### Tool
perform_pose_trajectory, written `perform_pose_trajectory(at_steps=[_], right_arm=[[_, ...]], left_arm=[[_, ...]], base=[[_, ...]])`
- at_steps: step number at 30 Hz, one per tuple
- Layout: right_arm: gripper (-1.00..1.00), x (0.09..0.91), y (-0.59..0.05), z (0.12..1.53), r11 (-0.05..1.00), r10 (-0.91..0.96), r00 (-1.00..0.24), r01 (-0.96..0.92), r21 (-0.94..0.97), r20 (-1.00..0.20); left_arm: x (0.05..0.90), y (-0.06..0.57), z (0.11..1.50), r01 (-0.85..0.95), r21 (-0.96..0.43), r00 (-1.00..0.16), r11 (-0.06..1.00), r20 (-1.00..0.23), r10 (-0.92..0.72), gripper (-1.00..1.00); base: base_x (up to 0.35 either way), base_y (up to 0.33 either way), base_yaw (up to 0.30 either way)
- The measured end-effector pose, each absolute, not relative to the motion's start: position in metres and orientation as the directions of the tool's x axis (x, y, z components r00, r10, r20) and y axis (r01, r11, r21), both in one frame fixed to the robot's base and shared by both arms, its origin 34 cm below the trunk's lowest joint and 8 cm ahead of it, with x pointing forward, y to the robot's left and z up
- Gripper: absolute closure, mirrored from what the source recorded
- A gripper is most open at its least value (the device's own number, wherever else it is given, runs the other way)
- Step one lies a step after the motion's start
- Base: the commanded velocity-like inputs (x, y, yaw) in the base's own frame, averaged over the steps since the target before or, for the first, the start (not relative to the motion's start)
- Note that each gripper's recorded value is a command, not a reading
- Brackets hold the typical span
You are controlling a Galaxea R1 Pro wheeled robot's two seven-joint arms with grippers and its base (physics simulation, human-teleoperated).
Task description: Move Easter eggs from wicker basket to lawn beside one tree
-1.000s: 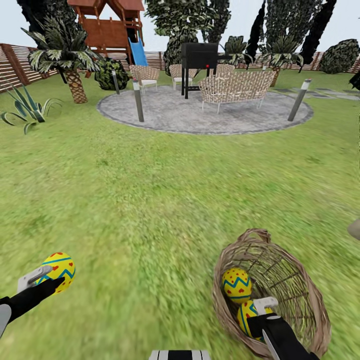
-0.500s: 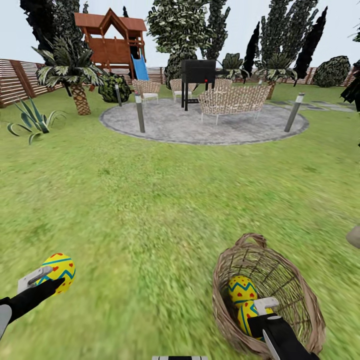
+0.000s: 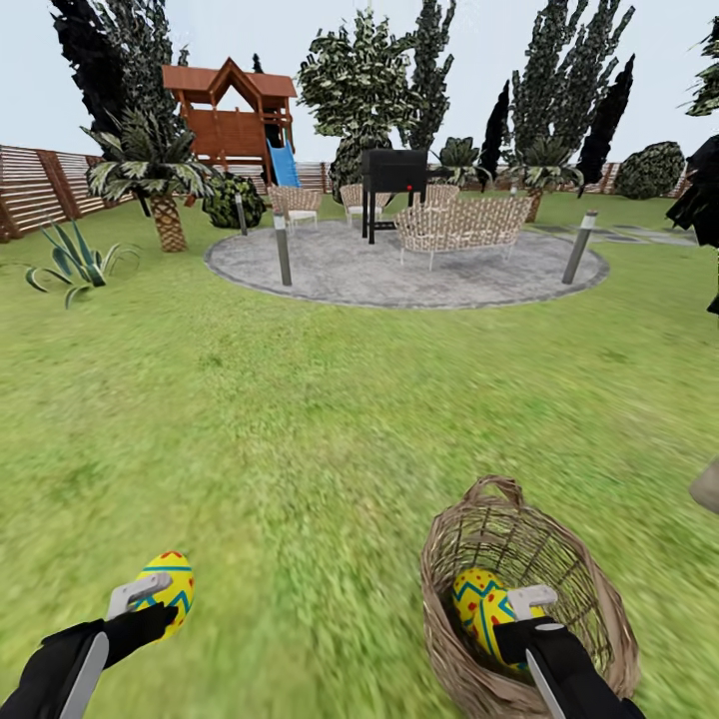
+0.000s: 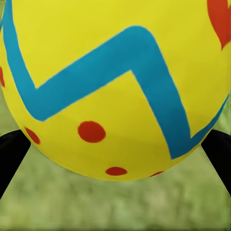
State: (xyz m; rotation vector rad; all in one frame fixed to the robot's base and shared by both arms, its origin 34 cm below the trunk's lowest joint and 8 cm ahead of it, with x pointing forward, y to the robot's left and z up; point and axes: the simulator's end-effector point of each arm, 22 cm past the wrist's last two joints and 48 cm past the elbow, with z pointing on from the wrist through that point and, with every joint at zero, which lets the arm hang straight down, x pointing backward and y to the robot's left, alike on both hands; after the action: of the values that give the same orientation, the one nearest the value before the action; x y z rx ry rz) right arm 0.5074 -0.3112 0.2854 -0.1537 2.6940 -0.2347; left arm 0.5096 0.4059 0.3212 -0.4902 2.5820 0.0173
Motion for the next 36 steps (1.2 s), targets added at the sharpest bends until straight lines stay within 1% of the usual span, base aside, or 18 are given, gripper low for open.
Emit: perform_pose_trajectory(at_steps=[3,6,10,12,13,15,18,20,22,24,36], right_arm=[[1.00,0.510,-0.314,0.291,0.979,-0.144,-0.898,-0.068,-0.192,-0.416],[1.00,0.512,-0.314,0.296,0.979,-0.144,-0.893,-0.066,-0.194,-0.426],[1.00,0.512,-0.312,0.302,0.980,-0.141,-0.893,-0.063,-0.191,-0.427],[1.00,0.510,-0.311,0.304,0.980,-0.138,-0.898,-0.063,-0.189,-0.419],[1.00,0.503,-0.310,0.302,0.981,-0.128,-0.912,-0.060,-0.182,-0.389],[1.00,0.498,-0.311,0.303,0.985,-0.108,-0.924,-0.049,-0.166,-0.368],[1.00,0.499,-0.311,0.308,0.986,-0.103,-0.922,-0.044,-0.162,-0.374],[1.00,0.501,-0.310,0.312,0.986,-0.104,-0.919,-0.043,-0.163,-0.382],[1.00,0.503,-0.311,0.316,0.985,-0.105,-0.915,-0.042,-0.167,-0.389],[1.00,0.504,-0.310,0.319,0.985,-0.106,-0.912,-0.042,-0.168,-0.396],[1.00,0.510,-0.315,0.341,0.984,-0.107,-0.904,-0.036,-0.175,-0.414]], left_arm=[[0.509,0.402,0.324,-0.345,-0.087,-0.807,0.935,-0.481,-0.343,1.00],[0.492,0.393,0.320,-0.346,-0.095,-0.848,0.934,-0.395,-0.354,1.00],[0.490,0.387,0.323,-0.344,-0.106,-0.853,0.933,-0.380,-0.358,1.00],[0.476,0.381,0.317,-0.347,-0.105,-0.875,0.932,-0.320,-0.362,1.00],[0.468,0.367,0.307,-0.314,-0.097,-0.901,0.944,-0.282,-0.329,1.00],[0.464,0.346,0.302,-0.237,-0.074,-0.933,0.969,-0.259,-0.248,1.00],[0.466,0.355,0.308,-0.237,-0.037,-0.932,0.971,-0.275,-0.238,1.00],[0.468,0.393,0.321,-0.296,-0.015,-0.908,0.955,-0.305,-0.286,1.00],[0.474,0.408,0.335,-0.325,-0.023,-0.887,0.945,-0.339,-0.313,1.00],[0.481,0.409,0.346,-0.327,-0.031,-0.877,0.945,-0.361,-0.316,1.00],[0.486,0.397,0.364,-0.319,-0.053,-0.875,0.946,-0.367,-0.315,1.00]], base=[[0.000,0.000,0.000],[0.000,0.000,0.000],[0.000,0.000,0.000],[0.000,0.000,0.000],[0.000,0.000,0.000],[0.000,0.000,0.000],[0.000,0.000,0.000],[0.000,0.000,0.000],[0.000,0.000,0.000],[0.000,0.000,0.000],[0.000,0.000,0.000]])
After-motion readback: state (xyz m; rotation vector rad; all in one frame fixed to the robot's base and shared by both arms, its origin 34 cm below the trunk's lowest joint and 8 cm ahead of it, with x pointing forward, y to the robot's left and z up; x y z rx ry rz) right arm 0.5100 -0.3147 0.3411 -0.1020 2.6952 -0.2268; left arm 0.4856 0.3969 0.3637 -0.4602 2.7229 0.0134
